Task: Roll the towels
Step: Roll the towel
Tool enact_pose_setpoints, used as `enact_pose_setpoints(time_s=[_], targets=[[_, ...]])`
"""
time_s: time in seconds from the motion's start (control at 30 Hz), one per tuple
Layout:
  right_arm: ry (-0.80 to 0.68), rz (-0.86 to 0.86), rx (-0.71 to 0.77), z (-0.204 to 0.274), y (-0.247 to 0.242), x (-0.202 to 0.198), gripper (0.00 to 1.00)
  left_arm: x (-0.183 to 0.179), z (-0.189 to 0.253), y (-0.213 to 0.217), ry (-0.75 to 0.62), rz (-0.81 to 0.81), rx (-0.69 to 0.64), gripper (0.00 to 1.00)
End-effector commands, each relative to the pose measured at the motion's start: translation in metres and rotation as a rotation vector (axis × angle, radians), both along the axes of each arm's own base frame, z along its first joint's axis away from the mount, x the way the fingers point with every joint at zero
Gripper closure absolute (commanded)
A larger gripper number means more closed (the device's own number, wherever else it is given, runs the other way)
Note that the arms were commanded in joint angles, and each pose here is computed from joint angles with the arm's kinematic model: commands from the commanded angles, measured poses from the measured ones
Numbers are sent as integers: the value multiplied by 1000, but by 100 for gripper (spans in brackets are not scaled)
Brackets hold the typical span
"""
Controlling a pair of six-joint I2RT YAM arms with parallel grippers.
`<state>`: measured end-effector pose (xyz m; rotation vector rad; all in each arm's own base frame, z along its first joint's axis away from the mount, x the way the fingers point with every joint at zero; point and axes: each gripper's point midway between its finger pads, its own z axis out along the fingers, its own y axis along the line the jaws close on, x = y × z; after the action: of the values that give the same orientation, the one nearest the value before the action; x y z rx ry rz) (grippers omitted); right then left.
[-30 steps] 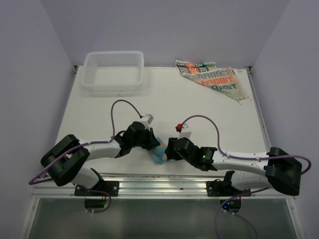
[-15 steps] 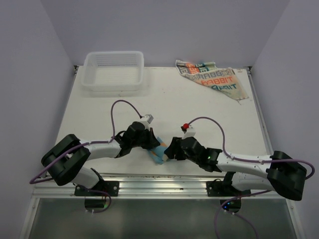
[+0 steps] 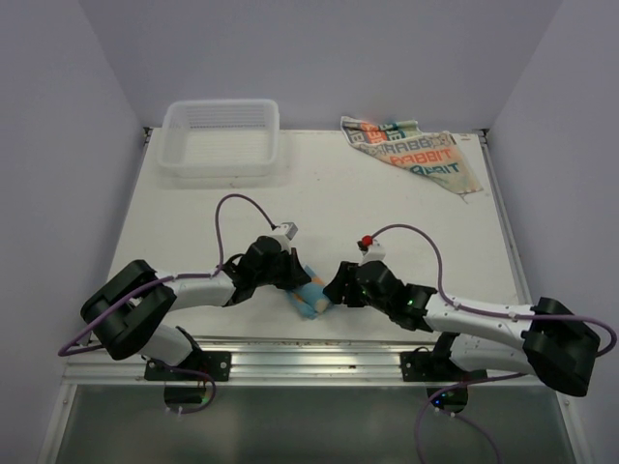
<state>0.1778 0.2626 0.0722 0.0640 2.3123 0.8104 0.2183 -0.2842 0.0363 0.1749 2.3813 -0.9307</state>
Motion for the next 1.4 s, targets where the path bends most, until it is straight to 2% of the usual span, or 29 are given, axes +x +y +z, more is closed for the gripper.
enact_pose_setpoints(time_s=[0.0, 0.17, 0.33, 0.53, 0.63, 0.67, 0.73, 0.77, 0.83, 0.87, 0.9, 1.03, 1.2, 1.37], targets=[[34, 53, 11, -4, 13, -5, 43, -27, -49, 35, 120, 21, 174, 100], [72, 143, 53, -14, 31, -15, 43, -27, -50, 36, 122, 23, 176, 100], [118, 182, 19, -32, 34, -26, 43, -26, -52, 41, 127, 58, 188, 100], [139, 185, -29, -45, 30, -30, 52, -21, -49, 51, 109, 141, 191, 100], [132, 193, -48, -47, 30, -32, 61, -21, -50, 51, 115, 142, 196, 100], [117, 196, -65, -47, 29, -32, 67, -20, -50, 50, 118, 142, 195, 100], [82, 200, -92, -43, 30, -29, 72, -20, -49, 49, 120, 139, 193, 100], [37, 214, -167, -46, 24, -31, 74, -19, -47, 48, 118, 138, 189, 100], [-43, 217, -237, -35, 28, -26, 75, -16, -41, 45, 104, 139, 179, 100], [-67, 257, -325, -39, 23, -35, 76, -14, -38, 45, 100, 142, 178, 100], [-120, 220, -372, -31, 25, -25, 77, -9, -29, 41, 80, 141, 163, 100], [-200, 191, -514, -29, 23, -25, 78, 2, -9, 41, 46, 160, 176, 96], [-276, 136, -559, -18, 33, -25, 79, 10, 16, 44, 23, 178, 180, 81], [-364, 120, -659, -10, 44, -23, 80, 9, 25, 53, 24, 201, 201, 74]])
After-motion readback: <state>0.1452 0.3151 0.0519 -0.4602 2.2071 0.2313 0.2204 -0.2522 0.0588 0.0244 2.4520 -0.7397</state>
